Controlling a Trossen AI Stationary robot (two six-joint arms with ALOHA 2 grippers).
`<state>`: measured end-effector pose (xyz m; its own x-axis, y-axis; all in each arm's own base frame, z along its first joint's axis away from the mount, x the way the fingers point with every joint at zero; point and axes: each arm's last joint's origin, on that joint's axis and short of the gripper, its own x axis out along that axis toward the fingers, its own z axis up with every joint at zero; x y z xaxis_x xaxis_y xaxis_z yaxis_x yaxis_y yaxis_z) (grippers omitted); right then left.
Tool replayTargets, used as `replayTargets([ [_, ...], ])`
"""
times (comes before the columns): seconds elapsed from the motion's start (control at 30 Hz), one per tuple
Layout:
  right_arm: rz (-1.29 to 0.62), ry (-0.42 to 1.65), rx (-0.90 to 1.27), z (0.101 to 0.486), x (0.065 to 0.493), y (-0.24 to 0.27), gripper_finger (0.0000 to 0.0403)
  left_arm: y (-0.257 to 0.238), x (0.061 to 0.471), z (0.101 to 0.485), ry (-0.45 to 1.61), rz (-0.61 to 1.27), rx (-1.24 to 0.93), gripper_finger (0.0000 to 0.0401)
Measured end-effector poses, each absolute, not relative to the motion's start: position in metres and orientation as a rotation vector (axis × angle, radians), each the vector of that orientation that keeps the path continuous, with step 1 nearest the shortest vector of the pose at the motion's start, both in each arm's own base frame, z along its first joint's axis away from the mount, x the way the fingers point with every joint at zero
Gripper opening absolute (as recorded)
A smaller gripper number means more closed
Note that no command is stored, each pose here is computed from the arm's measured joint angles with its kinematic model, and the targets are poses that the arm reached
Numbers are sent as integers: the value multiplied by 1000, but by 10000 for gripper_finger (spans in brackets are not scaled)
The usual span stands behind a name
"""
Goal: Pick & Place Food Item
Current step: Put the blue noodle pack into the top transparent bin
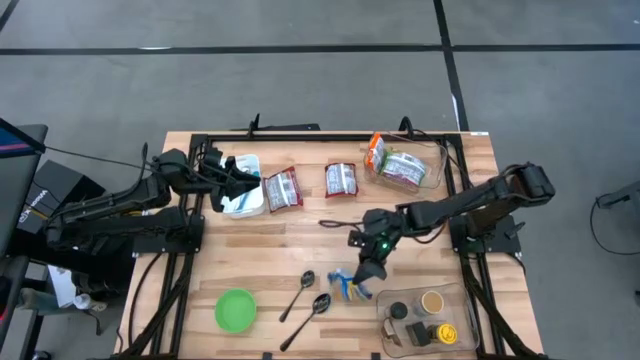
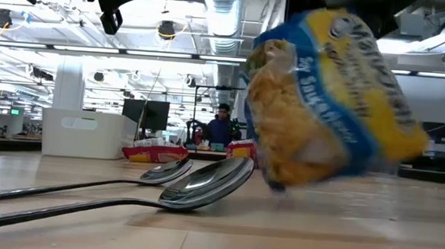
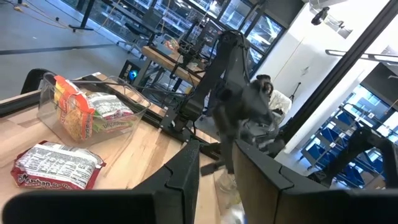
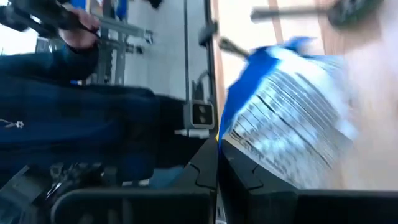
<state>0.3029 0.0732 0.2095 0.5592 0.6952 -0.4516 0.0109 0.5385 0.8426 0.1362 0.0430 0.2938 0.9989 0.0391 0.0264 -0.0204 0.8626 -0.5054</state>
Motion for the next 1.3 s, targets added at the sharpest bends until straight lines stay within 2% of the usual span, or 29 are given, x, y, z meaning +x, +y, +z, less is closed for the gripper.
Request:
replayTargets([
  [0.37,285,588,788,251,291,62,0,43,136,294,-36,30,-529,92],
  [0.8,-329,298,613,255,292,42,0,43,136,294,-38,26,-528,92],
  [1.07,-530,214,562,255,290,36,0,43,136,294,-38,26,-528,92],
  [1.3,-638,241,546,249,285,34,0,43,136,294,-38,28,-528,92],
])
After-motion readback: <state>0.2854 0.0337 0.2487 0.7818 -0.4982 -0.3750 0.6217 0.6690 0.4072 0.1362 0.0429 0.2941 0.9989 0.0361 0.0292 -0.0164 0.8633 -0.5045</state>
